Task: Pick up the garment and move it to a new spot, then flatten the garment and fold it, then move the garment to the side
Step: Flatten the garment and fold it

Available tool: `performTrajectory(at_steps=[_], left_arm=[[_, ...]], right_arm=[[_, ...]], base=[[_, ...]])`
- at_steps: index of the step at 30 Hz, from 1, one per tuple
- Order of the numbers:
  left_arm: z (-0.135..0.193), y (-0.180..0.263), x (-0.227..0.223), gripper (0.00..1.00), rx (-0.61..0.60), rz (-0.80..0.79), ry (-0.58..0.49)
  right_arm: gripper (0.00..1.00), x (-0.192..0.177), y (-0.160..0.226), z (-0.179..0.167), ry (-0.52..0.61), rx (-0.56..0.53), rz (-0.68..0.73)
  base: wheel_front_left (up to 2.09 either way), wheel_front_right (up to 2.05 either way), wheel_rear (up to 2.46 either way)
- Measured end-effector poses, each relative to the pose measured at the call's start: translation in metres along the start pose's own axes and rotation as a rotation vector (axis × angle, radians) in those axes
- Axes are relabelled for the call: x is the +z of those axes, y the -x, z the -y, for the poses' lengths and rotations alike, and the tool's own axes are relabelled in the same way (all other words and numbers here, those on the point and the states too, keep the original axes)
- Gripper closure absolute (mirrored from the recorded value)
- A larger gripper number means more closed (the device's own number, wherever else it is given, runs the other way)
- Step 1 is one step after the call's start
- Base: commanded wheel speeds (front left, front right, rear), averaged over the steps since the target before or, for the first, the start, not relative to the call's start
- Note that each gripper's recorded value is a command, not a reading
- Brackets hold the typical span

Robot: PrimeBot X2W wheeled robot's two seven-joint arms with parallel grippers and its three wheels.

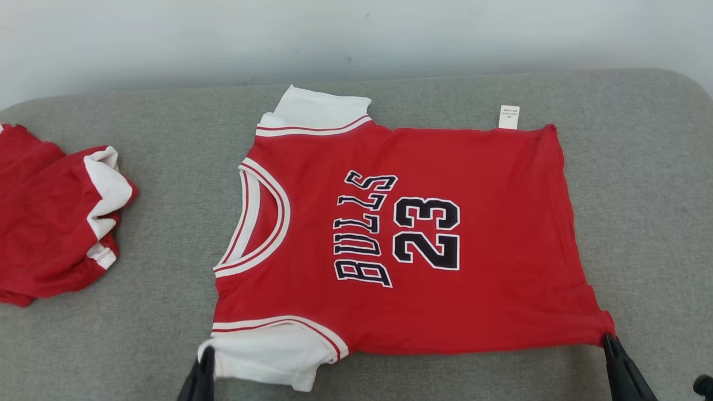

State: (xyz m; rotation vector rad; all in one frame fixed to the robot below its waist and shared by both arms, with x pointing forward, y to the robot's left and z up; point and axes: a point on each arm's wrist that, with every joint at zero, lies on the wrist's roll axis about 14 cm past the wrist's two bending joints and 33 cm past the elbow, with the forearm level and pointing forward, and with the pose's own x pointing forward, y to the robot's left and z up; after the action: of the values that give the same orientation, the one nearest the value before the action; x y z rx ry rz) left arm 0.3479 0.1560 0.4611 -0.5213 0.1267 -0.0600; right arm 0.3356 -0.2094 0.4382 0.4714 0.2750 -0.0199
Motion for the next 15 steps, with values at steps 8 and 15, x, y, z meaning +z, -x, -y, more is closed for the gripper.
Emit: performTrajectory(at_steps=[8,15], left_arm=[[0.014,-0.041,0.018,1.00,-0.113,0.005,-0.092],[0.030,-0.089,0.025,1.00,-0.187,-0.001,-0.136]], right_arm=[[1.00,0.019,-0.023,-0.008,-0.008,0.028,0.046],[1.00,0.022,-0.055,-0.005,0.047,0.029,0.024]], base=[[0.00,0.00,0.00],[0.00,0.00,0.00]])
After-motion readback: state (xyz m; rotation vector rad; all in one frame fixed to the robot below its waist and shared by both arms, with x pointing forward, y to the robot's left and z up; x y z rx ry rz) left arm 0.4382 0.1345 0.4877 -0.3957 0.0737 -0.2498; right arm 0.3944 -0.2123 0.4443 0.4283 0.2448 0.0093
